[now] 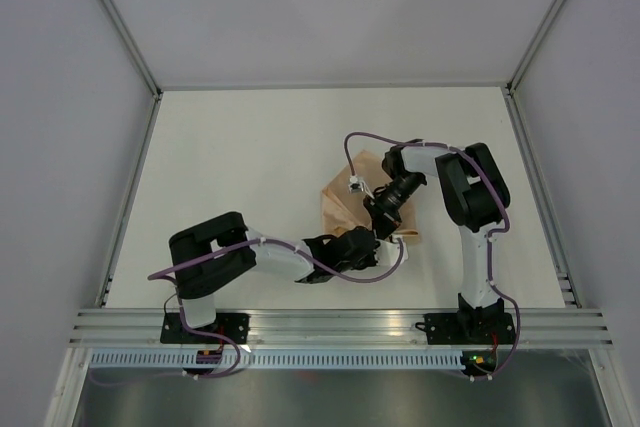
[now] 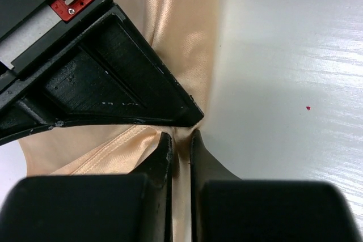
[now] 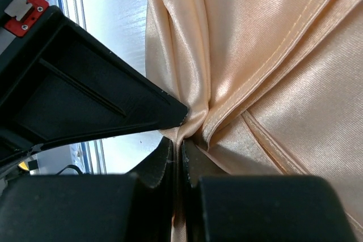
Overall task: Fold the napkin, place the utensils inside, and roll it up
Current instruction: Roll the napkin at the center of the board.
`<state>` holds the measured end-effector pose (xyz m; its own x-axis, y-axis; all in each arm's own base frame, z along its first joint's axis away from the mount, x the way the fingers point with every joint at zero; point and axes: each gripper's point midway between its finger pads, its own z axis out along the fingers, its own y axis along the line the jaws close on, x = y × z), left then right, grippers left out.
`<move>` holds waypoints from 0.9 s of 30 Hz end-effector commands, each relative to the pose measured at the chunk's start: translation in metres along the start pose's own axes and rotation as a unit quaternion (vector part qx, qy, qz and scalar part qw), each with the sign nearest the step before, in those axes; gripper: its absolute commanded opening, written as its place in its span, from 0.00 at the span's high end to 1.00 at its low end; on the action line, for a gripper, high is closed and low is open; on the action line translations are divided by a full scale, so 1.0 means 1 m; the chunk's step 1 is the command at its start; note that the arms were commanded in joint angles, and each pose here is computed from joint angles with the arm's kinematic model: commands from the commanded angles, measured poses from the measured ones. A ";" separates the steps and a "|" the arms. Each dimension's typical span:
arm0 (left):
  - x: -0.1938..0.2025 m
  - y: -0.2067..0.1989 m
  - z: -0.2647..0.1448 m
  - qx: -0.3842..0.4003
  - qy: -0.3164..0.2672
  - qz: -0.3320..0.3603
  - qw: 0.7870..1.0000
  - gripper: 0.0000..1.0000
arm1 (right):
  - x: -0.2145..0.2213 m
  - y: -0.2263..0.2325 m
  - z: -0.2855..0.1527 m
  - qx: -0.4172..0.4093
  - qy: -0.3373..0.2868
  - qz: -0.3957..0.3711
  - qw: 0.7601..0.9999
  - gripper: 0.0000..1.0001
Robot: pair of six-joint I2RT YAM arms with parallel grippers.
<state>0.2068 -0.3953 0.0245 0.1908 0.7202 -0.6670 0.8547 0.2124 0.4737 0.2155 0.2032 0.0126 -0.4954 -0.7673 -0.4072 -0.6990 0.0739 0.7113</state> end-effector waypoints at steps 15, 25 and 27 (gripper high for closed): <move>0.006 -0.024 0.000 0.094 0.029 -0.076 0.992 0.98 | -0.046 -0.022 -0.072 0.137 -0.108 -0.057 0.983 0.41; 0.007 -0.021 -0.008 0.149 0.014 -0.165 0.975 0.98 | -0.042 -0.027 -0.155 0.251 -0.228 -0.049 0.939 0.42; 0.010 -0.022 -0.011 0.163 0.014 -0.196 0.967 0.98 | -0.039 -0.018 -0.168 0.275 -0.240 -0.069 0.928 0.42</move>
<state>0.2073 -0.3975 0.0232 -0.0247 0.6526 -0.7573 0.9529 0.2446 0.1796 0.3269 0.1290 0.0844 -0.5474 -0.4761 -0.6883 -0.8303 0.4117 0.3756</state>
